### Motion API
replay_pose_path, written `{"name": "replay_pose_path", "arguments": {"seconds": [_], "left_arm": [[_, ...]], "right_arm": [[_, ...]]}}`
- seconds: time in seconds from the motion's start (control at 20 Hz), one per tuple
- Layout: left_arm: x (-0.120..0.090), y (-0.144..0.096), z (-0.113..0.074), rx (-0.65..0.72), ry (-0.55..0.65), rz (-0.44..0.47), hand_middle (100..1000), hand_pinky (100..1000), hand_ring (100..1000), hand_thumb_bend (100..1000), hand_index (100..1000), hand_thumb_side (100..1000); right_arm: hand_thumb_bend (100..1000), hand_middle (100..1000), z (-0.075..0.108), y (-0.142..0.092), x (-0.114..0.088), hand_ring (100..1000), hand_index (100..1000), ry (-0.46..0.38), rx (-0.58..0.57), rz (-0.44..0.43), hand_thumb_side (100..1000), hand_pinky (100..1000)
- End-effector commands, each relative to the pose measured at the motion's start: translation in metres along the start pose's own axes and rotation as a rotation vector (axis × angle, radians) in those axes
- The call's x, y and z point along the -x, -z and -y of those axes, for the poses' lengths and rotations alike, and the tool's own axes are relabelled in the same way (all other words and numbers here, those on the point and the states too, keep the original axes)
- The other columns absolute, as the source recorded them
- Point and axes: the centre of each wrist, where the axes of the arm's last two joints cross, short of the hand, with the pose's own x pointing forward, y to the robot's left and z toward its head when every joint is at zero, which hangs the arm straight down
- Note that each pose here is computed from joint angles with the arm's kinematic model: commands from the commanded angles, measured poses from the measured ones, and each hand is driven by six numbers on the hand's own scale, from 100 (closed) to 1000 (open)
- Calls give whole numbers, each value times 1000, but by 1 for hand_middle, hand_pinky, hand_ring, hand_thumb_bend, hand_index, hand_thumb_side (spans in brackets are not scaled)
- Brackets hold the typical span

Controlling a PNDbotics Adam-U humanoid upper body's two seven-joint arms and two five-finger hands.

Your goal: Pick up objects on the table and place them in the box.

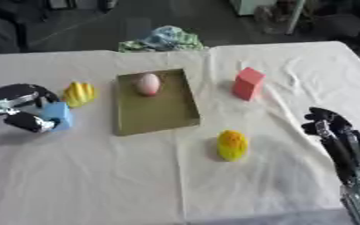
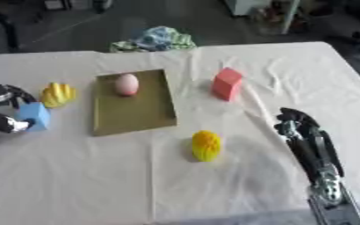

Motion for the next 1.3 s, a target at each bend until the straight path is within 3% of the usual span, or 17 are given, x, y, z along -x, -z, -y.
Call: {"name": "replay_pose_path", "arguments": {"seconds": [0.05, 0.2, 0.4, 0.6, 0.8, 1.05, 1.3], "left_arm": [[5, -5, -11, -82, 27, -19, 621, 671, 581, 194, 786, 352], [4, -7, -15, -156, 39, -5, 508, 593, 491, 114, 697, 275], [-7, -16, -40, -224, 77, 65, 492, 588, 480, 100, 684, 273], [-32, -27, -75, -291, 87, 195, 489, 591, 477, 100, 684, 275], [-67, -22, -92, -276, 101, 331, 497, 596, 484, 100, 689, 293], [-106, -1, -82, -144, 151, 466, 523, 614, 508, 100, 707, 355], [-121, 13, -59, -10, 175, 518, 581, 652, 556, 109, 745, 435]], "right_arm": [[100, 666, 3, 3, -4, 655, 783, -4, -4, 18, 682, 687], [100, 665, 3, 3, -4, 655, 782, -6, -1, 18, 682, 687], [100, 665, 4, 3, -4, 655, 781, -7, -1, 19, 682, 687], [100, 664, 4, 3, -4, 655, 779, -10, -2, 18, 682, 687], [100, 664, 3, 3, -4, 655, 779, -10, -7, 18, 683, 687], [100, 663, 2, 3, -3, 654, 779, -5, -13, 15, 683, 687], [100, 663, 2, 2, -2, 654, 779, -3, -11, 10, 684, 686]]}}
